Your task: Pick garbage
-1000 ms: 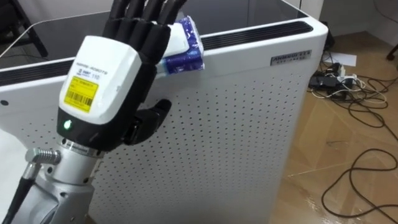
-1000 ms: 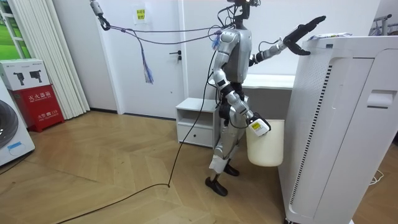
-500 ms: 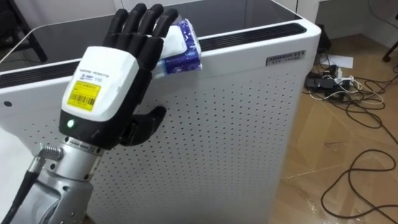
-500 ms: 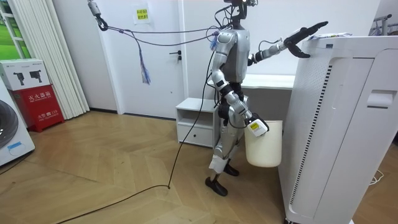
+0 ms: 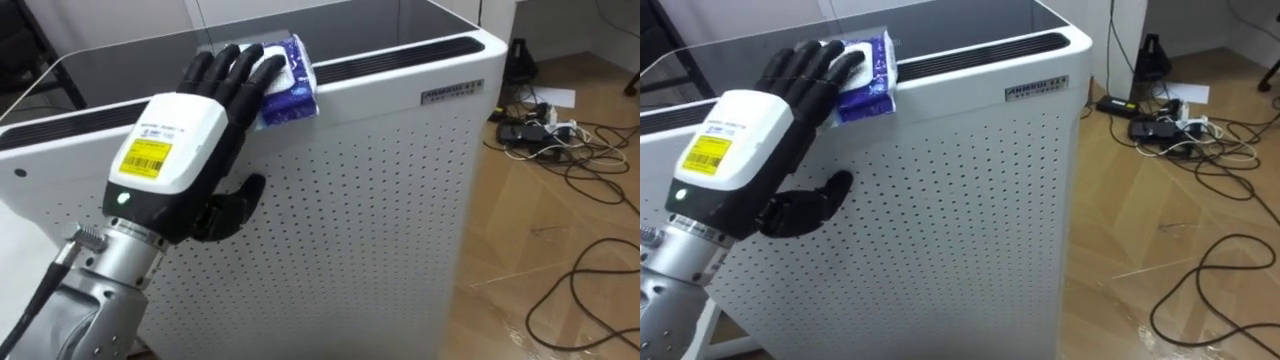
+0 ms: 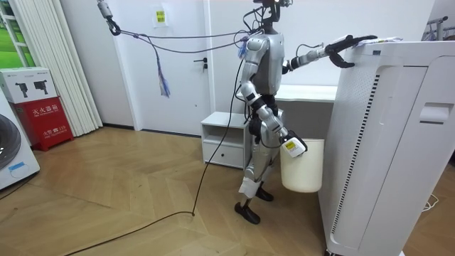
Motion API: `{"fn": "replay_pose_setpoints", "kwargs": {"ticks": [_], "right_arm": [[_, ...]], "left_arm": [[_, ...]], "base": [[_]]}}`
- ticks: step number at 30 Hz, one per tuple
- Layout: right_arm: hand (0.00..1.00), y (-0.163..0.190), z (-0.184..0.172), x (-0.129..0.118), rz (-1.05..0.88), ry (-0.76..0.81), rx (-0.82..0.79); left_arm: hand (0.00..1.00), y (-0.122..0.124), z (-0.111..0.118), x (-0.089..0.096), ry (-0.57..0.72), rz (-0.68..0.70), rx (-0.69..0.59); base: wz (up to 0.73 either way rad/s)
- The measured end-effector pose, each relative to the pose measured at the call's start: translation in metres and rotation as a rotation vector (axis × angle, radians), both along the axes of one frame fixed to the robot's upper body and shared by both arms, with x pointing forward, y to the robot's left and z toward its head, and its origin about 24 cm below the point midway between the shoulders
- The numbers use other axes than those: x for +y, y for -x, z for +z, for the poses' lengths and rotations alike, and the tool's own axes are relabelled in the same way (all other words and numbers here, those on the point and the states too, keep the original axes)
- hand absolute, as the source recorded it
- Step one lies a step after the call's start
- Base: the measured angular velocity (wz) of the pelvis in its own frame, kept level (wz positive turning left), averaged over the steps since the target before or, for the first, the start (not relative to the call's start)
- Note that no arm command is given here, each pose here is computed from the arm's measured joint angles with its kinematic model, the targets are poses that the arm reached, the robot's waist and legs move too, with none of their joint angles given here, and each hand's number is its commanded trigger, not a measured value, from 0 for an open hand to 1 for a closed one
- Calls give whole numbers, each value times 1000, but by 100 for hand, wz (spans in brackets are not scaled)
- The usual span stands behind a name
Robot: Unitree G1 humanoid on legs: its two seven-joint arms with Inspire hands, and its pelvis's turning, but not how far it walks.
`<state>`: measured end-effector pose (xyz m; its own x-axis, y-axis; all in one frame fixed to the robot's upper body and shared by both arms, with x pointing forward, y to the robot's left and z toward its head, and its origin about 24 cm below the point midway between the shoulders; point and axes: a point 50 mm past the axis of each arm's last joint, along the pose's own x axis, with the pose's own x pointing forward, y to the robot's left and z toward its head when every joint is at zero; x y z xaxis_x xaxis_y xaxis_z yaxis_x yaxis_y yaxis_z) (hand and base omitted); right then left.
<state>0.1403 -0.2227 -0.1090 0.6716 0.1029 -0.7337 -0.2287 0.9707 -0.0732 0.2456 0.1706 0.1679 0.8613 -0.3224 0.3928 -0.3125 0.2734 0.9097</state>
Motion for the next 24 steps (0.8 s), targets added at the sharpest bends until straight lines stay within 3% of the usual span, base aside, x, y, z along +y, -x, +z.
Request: {"fn": "replay_pose_setpoints", "kwargs": {"ticks": [5,24], "right_arm": [[100,-5,4,1,-3,0,-22],[100,-5,5,-1,6,19,-25]], "left_arm": [[100,-2,15,6,44,10,-53],[100,3,37,17,92,55,-191]], "base": [[0],[0]]}}
